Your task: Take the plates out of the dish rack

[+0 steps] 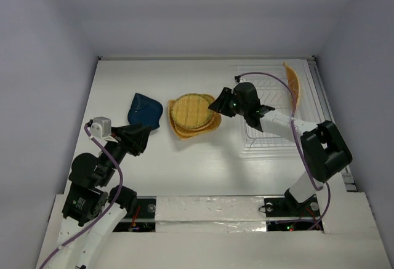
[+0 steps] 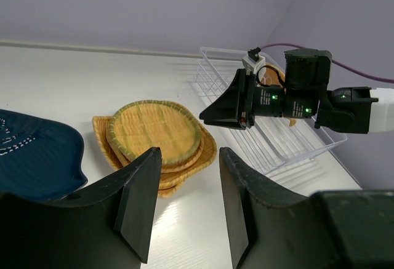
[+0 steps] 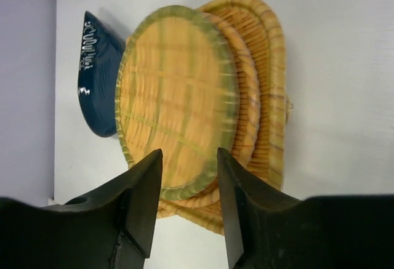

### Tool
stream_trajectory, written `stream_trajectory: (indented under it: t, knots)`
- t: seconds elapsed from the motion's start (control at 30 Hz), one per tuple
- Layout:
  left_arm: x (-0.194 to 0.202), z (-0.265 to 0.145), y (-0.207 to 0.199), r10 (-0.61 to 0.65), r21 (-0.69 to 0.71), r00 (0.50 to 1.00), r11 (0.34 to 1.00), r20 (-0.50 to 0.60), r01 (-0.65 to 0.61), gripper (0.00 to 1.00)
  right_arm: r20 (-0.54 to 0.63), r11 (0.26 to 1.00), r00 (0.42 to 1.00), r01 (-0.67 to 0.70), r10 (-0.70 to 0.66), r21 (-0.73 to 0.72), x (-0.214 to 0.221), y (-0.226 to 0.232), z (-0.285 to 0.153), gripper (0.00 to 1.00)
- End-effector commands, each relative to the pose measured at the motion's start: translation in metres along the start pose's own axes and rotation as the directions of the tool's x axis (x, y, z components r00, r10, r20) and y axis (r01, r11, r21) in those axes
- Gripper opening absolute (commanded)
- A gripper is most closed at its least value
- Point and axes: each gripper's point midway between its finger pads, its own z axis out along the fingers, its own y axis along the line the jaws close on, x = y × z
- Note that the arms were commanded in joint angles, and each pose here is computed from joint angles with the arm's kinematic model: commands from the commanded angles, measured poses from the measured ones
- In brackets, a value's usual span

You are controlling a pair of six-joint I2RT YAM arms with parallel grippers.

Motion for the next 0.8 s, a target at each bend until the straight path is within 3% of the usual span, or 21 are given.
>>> stream_trajectory:
  t: [0.0, 0.27, 0.33, 0.37, 0.4, 0.43, 0.5, 0.63, 0.73, 0.77]
  knots:
    - [-0.007, 0.004, -0.002, 0.006, 0.015, 0.999, 1.000, 0.031, -0.007, 0.39, 0.085, 0.999, 0.996, 0.038, -0.039, 0.019, -0.017, 0.005, -0.013, 0.47]
    - [-0.009, 0.002, -0.003, 0.007, 0.014, 0.999, 1.000, 0.042, -0.007, 0.39, 0.190, 0.993, 0.976, 0.098, -0.108, 0.060, -0.046, 0.018, -0.053, 0.47]
    - [-0.010, 0.001, -0.003, 0.005, 0.014, 0.999, 1.000, 0.045, -0.006, 0.39, 0.264, 0.984, 0.954, 0.103, -0.139, 0.148, -0.064, 0.010, -0.071, 0.34]
    - [-0.010, 0.001, -0.003, 0.007, 0.015, 0.999, 1.000, 0.048, -0.008, 0.39, 0.319, 0.976, 0.930, 0.135, -0.184, 0.170, -0.082, 0.018, -0.090, 0.14]
    - [-0.010, 0.000, -0.004, 0.006, 0.017, 0.999, 1.000, 0.049, -0.007, 0.39, 0.340, 0.946, 0.912, 0.125, -0.228, 0.298, -0.091, -0.002, -0.104, 0.04]
    - [-0.011, 0.000, -0.004, 0.007, 0.018, 0.999, 1.000, 0.050, -0.008, 0.39, 0.371, 0.923, 0.892, 0.114, -0.258, 0.369, -0.105, -0.012, -0.117, 0.00]
    - [-0.012, -0.001, -0.004, 0.008, 0.022, 0.998, 1.000, 0.056, -0.009, 0.40, 0.392, 0.839, 0.860, 0.074, -0.327, 0.539, -0.134, -0.048, -0.149, 0.00]
    - [-0.015, -0.006, -0.008, 0.007, 0.037, 0.997, 0.999, 0.073, -0.010, 0.40, 0.392, 0.689, 0.837, -0.024, -0.382, 0.724, -0.167, -0.111, -0.195, 0.00]
    - [-0.016, -0.008, -0.011, 0.006, 0.053, 0.997, 0.999, 0.080, -0.010, 0.41, 0.360, 0.555, 0.834, -0.079, -0.418, 0.828, -0.181, -0.147, -0.223, 0.25]
    - [-0.016, -0.009, -0.013, 0.004, 0.064, 0.997, 0.998, 0.081, -0.009, 0.41, 0.330, 0.511, 0.836, -0.071, -0.437, 0.857, -0.183, -0.154, -0.229, 0.49]
